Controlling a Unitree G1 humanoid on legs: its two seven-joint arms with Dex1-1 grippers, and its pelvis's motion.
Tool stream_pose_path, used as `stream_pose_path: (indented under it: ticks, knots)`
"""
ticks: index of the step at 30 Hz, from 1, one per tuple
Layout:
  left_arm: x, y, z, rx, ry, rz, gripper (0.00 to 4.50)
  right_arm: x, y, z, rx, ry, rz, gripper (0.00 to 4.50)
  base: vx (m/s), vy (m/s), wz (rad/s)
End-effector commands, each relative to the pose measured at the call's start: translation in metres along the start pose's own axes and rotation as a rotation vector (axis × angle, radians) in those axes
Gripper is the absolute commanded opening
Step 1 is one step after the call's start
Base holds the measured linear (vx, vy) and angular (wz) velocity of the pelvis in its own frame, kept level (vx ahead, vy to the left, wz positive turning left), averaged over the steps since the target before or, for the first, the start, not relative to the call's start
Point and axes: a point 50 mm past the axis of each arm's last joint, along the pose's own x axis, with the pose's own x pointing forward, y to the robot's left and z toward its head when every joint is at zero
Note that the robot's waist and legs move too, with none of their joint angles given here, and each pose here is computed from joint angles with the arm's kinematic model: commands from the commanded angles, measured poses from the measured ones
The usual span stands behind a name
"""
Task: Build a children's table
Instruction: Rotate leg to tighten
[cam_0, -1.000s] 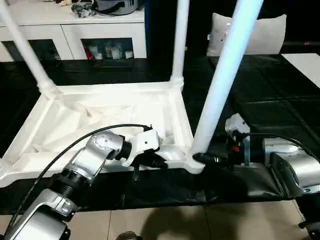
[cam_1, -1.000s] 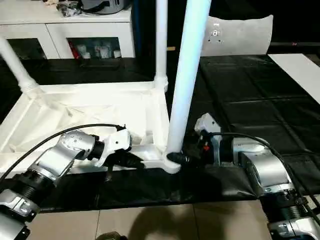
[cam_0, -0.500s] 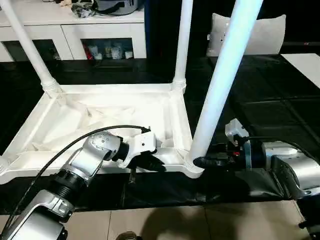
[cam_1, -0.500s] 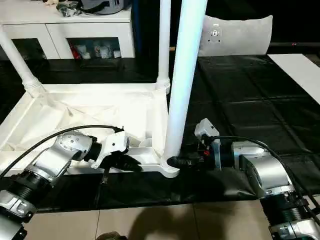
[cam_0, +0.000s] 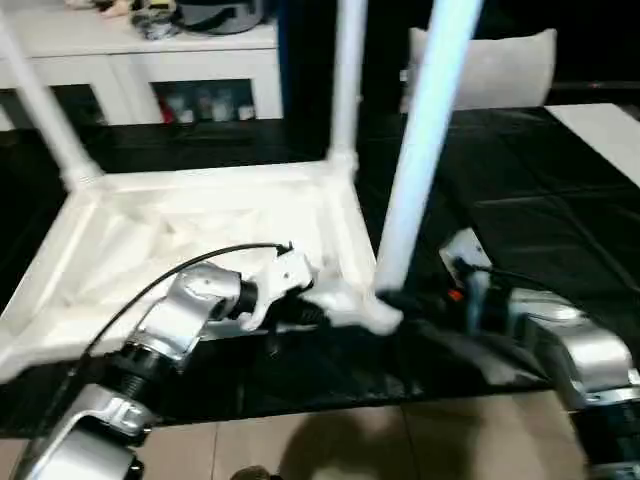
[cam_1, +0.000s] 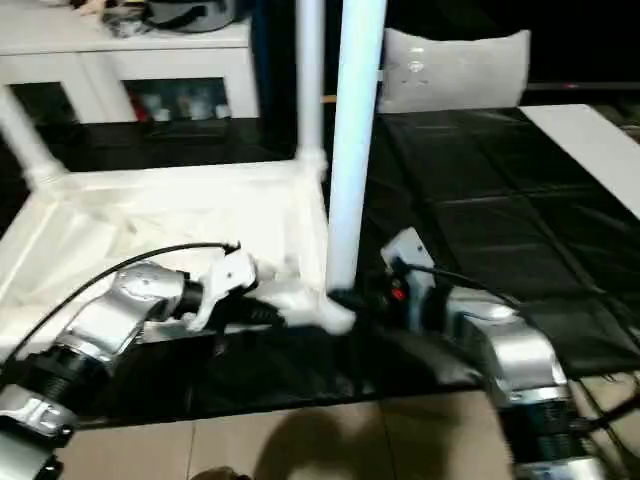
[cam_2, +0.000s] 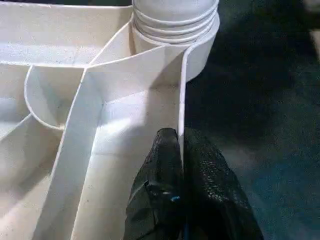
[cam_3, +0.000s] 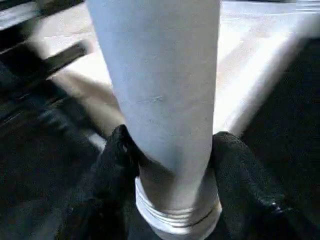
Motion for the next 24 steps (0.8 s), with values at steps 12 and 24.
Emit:
stream_pose_path:
  ticks: [12,24]
  knots:
    - [0.029,0.004,0.048,-0.073,-0.154,0.24,0.0,0.032,-0.015,0.009,0.107,-0.078,-0.381,2.59,0.0,0.0,0.0]
    - [0.02,0.005,0.038,-0.004,-0.109,0.192,0.0,0.02,-0.02,0.009,0.026,-0.085,-0.292,3.46,0.0,0.0,0.0]
